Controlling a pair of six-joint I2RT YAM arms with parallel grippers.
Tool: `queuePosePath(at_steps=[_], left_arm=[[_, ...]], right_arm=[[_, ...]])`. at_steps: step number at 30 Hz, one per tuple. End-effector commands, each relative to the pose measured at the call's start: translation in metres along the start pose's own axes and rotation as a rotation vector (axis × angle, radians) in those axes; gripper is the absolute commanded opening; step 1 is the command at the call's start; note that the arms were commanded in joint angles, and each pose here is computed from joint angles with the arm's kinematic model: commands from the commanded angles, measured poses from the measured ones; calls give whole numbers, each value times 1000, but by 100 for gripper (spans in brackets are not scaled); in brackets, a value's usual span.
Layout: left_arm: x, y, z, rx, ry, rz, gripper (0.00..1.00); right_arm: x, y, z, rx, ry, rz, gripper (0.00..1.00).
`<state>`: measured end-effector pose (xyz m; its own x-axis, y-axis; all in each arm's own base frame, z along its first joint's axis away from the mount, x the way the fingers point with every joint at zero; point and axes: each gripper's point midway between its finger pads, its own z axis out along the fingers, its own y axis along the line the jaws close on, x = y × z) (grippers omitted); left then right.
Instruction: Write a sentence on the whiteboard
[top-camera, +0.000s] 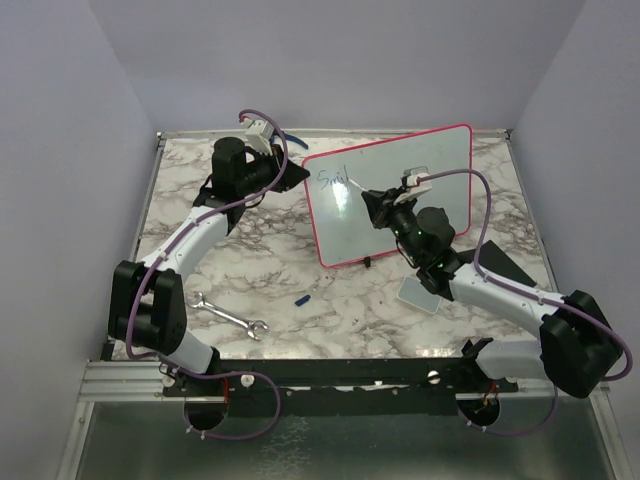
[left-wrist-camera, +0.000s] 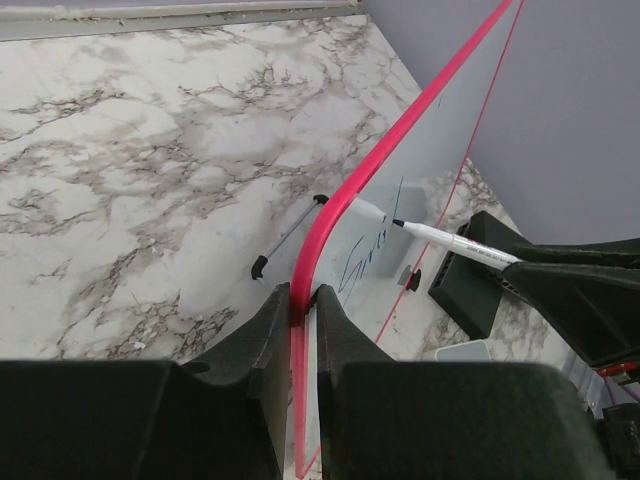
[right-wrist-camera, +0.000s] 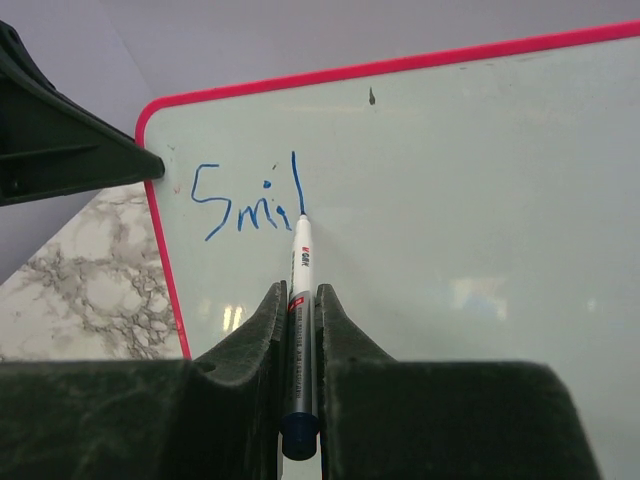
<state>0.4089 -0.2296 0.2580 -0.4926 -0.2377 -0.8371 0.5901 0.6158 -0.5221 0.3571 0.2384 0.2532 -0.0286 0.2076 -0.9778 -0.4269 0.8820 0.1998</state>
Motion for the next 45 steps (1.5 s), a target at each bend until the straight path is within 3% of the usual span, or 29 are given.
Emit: queuePosePath(at_steps=[1, 21, 31, 45], left_arm=[[-13, -15, -7, 34, -36, 40, 6], [-13, -14, -6, 34, -36, 40, 6], [-13, -15, -7, 32, -37, 41, 6], [-14, -16, -8, 32, -40, 43, 6]], right_arm=[[22, -11, -8, 39, 65, -5, 0], [3, -18, -7, 82, 23, -27, 0], [-25, -2, -19, -12, -49, -23, 0], [-18, -11, -10, 47, -24, -34, 0]])
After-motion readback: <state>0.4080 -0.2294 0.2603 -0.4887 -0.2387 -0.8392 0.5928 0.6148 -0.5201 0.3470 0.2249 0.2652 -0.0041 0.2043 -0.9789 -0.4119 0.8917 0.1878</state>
